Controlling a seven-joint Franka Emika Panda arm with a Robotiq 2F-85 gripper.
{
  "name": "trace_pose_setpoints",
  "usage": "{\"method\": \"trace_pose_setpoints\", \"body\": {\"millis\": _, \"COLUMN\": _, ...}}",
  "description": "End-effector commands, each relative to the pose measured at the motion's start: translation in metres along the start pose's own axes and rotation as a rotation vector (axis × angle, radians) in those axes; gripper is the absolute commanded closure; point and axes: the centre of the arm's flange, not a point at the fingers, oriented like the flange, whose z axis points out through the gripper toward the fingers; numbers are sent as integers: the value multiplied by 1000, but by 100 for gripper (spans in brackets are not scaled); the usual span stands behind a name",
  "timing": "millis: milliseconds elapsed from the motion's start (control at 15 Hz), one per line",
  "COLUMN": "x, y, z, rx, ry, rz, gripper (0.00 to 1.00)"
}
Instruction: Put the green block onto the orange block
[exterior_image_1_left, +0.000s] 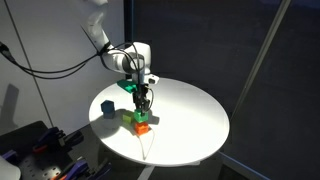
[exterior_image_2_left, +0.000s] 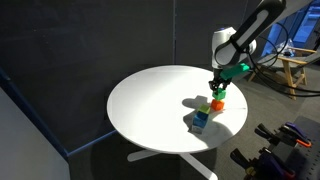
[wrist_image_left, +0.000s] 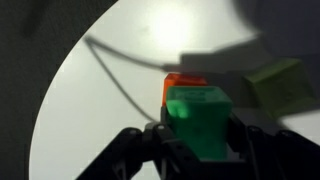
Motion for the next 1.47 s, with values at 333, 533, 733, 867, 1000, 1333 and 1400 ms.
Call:
{"method": "trace_pose_setpoints", "body": {"millis": 333, "x": 1, "y": 8, "z": 6, "rx": -6, "ry": 13, "rz": 35, "gripper": 73}}
{"method": "trace_pose_setpoints", "body": {"millis": 533, "x": 2, "y": 9, "z": 8, "rx": -3, "ry": 11, "rz": 33, "gripper": 73}}
{"method": "trace_pose_setpoints", "body": {"millis": 733, "x": 2, "y": 10, "z": 11, "rx": 8, "ry": 7, "rz": 31, "gripper": 73}}
{"method": "trace_pose_setpoints", "body": {"millis": 867, "x": 3, "y": 11, "z": 13, "rx": 11, "ry": 6, "rz": 32, "gripper": 73}}
{"method": "trace_pose_setpoints", "body": {"millis": 1000, "x": 3, "y": 13, "z": 15, "rx": 14, "ry": 3, "rz": 34, "gripper": 73}}
{"method": "trace_pose_setpoints", "body": {"millis": 1333, "x": 3, "y": 13, "z": 20, "rx": 14, "ry": -8, "rz": 36, "gripper": 73}}
{"method": "trace_pose_setpoints", "body": {"millis": 1400, "x": 3, "y": 13, "z": 21, "rx": 13, "ry": -9, "rz": 35, "gripper": 58}}
